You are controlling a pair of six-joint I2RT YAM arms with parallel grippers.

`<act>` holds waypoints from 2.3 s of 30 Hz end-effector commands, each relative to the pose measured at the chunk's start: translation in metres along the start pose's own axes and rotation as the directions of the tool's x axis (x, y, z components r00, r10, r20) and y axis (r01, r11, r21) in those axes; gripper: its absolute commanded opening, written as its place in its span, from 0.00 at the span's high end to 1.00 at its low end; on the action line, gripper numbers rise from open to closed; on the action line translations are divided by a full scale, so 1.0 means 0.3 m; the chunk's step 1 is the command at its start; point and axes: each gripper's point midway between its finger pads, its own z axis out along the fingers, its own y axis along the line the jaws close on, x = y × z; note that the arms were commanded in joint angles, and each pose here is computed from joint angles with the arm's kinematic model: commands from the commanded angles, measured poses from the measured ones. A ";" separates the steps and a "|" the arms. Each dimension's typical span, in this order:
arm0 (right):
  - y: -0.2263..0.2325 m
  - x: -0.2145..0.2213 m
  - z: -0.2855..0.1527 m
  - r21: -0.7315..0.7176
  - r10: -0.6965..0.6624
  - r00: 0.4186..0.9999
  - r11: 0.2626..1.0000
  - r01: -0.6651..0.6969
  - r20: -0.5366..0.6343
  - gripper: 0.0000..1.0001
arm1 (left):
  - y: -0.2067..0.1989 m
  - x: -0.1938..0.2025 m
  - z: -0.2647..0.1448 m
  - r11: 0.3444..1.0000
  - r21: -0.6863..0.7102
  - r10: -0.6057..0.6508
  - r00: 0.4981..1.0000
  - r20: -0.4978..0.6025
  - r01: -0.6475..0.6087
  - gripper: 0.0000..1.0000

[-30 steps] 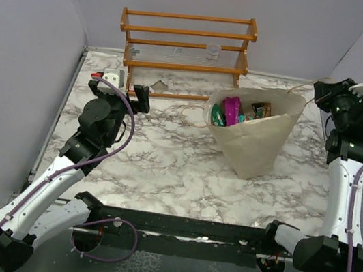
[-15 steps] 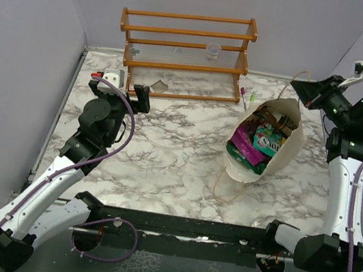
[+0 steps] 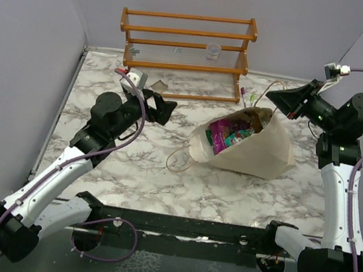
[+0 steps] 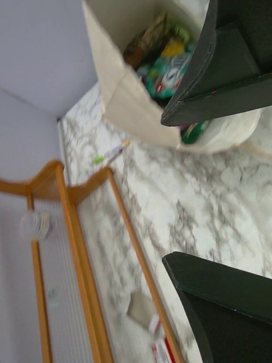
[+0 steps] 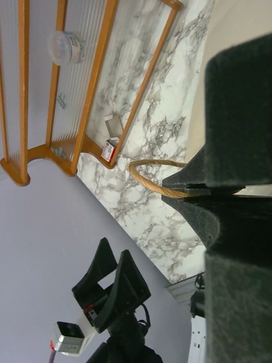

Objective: Take the snacks out of the paper bag
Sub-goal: Adjust the paper bag at the center of the board, then take out the snack from the paper bag.

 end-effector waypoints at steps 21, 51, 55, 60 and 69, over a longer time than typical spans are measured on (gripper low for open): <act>0.059 0.053 -0.090 0.108 -0.029 0.998 0.994 0.022 0.059 0.97 | -0.606 0.300 0.110 0.895 0.181 -0.338 0.885 -0.319 0.407 0.34; 0.078 0.069 -0.077 0.078 -0.043 0.998 0.996 0.039 0.040 0.98 | -0.423 0.607 0.362 0.858 -0.365 -0.465 0.848 -0.253 0.361 0.50; 0.070 0.079 -0.079 0.088 -0.043 0.998 0.995 0.040 0.037 0.98 | -0.383 0.666 0.354 0.852 -0.419 -0.446 0.854 -0.267 0.314 0.44; 0.065 0.090 -0.076 0.084 -0.038 0.999 0.996 0.035 0.032 0.98 | -0.384 0.696 0.366 0.851 -0.422 -0.448 0.852 -0.270 0.314 0.40; 0.064 0.095 -0.076 0.086 -0.038 0.999 0.996 0.035 0.027 0.98 | -0.405 0.719 0.414 0.870 -0.409 -0.412 0.863 -0.292 0.277 0.58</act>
